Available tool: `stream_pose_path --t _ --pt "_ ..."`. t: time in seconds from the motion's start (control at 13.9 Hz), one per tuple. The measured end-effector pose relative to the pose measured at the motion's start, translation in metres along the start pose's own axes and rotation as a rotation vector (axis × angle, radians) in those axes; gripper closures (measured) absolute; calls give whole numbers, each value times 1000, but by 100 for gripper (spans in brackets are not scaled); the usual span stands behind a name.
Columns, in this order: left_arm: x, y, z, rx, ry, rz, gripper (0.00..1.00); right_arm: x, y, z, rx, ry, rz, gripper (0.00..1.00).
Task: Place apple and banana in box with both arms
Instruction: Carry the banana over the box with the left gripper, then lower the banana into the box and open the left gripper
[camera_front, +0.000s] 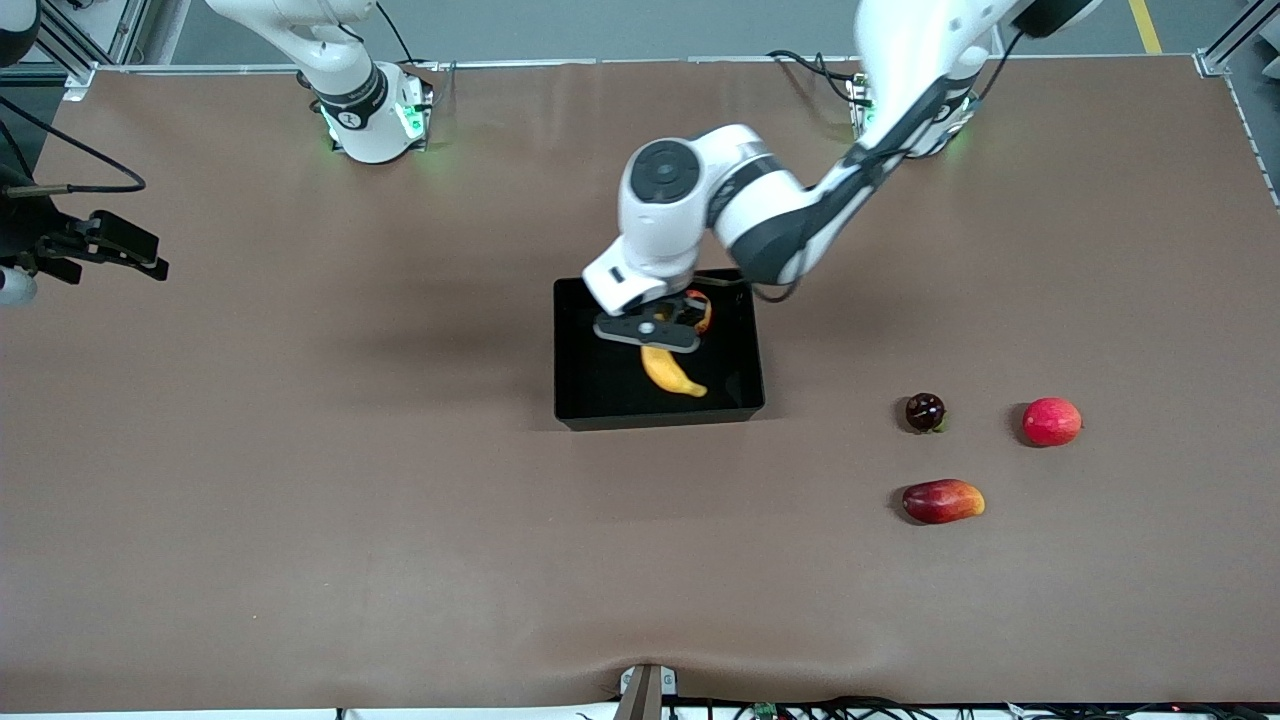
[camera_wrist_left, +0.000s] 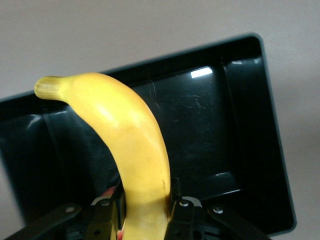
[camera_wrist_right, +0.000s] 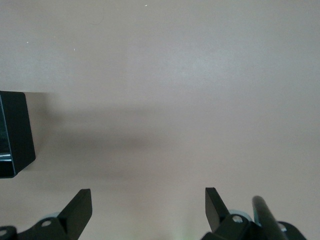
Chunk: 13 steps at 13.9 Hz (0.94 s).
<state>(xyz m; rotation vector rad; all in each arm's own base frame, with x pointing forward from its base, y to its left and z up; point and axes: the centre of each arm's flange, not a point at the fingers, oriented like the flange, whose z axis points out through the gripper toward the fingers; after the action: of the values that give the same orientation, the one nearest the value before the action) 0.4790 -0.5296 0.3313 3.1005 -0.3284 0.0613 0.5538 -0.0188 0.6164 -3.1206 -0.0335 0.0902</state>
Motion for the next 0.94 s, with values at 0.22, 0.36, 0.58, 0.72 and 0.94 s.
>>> stream_pose_path --t 0.22,0.36,0.58,0.72,0.94 --pt "-12 39 34 63 24 36 64 0 0 0 0 0 0 0" --pt "-16 55 45 73 32 48 64 0 0 0 0 0 0 0" --pt "-13 58 58 66 28 47 64 0 0 0 0 0 0 0" --pt "-12 60 71 50 31 47 64 0 0 0 0 0 0 0" --pt "-13 62 99 28 25 50 64 0 0 0 0 0 0 0"
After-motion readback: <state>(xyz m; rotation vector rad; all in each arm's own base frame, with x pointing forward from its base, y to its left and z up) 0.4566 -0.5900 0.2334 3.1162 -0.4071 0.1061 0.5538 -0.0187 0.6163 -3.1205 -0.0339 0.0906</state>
